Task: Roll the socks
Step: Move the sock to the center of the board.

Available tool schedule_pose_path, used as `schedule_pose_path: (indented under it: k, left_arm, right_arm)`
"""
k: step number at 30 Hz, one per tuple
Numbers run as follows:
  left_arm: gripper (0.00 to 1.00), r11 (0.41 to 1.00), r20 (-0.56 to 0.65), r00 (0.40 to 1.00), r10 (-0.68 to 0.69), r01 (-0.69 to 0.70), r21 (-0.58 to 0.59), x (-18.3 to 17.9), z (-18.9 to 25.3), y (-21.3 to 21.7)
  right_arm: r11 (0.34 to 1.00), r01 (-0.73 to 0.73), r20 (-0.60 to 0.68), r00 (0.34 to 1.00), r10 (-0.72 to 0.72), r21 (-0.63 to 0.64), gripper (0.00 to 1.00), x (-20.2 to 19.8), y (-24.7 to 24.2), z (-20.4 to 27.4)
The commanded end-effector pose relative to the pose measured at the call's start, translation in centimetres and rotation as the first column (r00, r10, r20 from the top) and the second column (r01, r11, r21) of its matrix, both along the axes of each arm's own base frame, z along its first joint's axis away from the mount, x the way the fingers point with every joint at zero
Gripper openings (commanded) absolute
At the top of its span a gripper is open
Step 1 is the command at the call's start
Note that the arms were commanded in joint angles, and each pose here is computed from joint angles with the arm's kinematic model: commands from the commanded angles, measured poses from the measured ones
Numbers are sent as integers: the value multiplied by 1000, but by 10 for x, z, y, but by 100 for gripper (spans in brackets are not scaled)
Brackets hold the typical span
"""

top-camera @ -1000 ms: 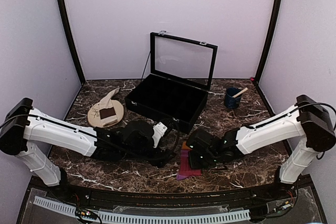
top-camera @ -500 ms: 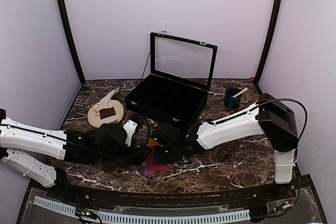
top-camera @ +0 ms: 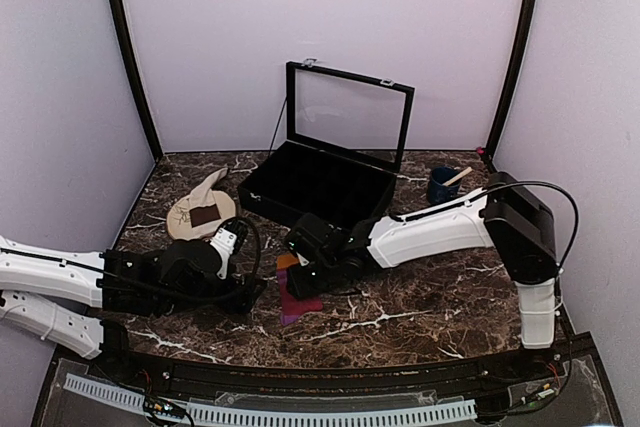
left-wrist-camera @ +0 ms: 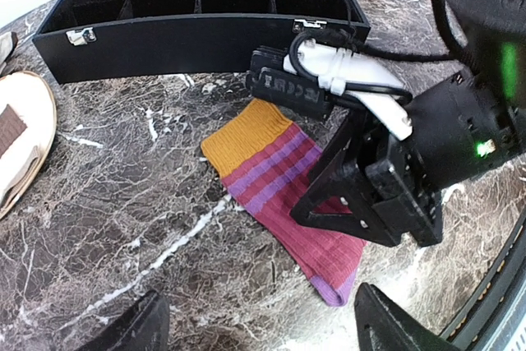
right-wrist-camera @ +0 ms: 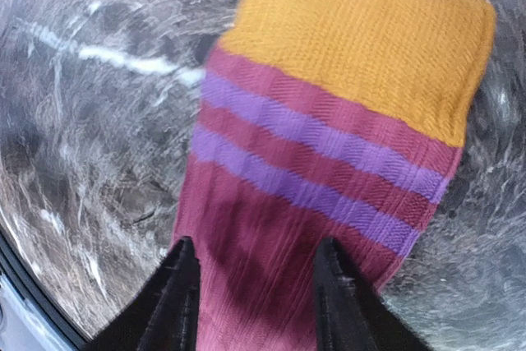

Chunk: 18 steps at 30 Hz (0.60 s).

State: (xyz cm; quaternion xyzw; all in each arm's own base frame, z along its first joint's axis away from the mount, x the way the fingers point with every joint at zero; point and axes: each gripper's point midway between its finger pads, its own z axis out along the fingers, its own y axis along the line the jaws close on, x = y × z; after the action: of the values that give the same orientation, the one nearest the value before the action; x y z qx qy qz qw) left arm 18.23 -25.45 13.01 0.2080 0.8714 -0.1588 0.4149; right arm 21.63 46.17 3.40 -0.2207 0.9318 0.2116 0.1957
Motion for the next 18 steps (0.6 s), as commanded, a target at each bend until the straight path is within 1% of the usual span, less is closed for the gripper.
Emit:
schedule_pose_path:
  k: [1, 5, 10, 14, 17, 18]
  left_arm:
    - [80, 998, 20, 998, -62, 62, 19, -4, -4, 0]
    - [80, 988, 25, 988, -154, 153, 34, -9, -6, -14]
    - [80, 951, 26, 954, -300, 297, 82, -17, -7, -40]
    - [80, 906, 21, 919, -394, 384, 176, -20, -11, -57]
    - [79, 870, 19, 902, -431, 410, 273, -17, -20, -65]
    - [79, 858, 20, 900, -436, 409, 310, -15, -23, -66]
  right_arm:
    - [992, -124, 121, 985, 120, 23, 47, 5, 6, 51]
    - [988, -149, 169, 975, 142, 28, 54, 5, -3, 78]
    - [996, -91, 197, 976, 90, -3, 56, 9, -36, 91]
    - [998, -19, 203, 979, 32, -64, 57, 13, -77, 85]
    - [998, 26, 207, 978, -12, -65, 57, 16, -100, 87]
    - [996, 38, 203, 979, -22, -80, 57, 14, -111, 81]
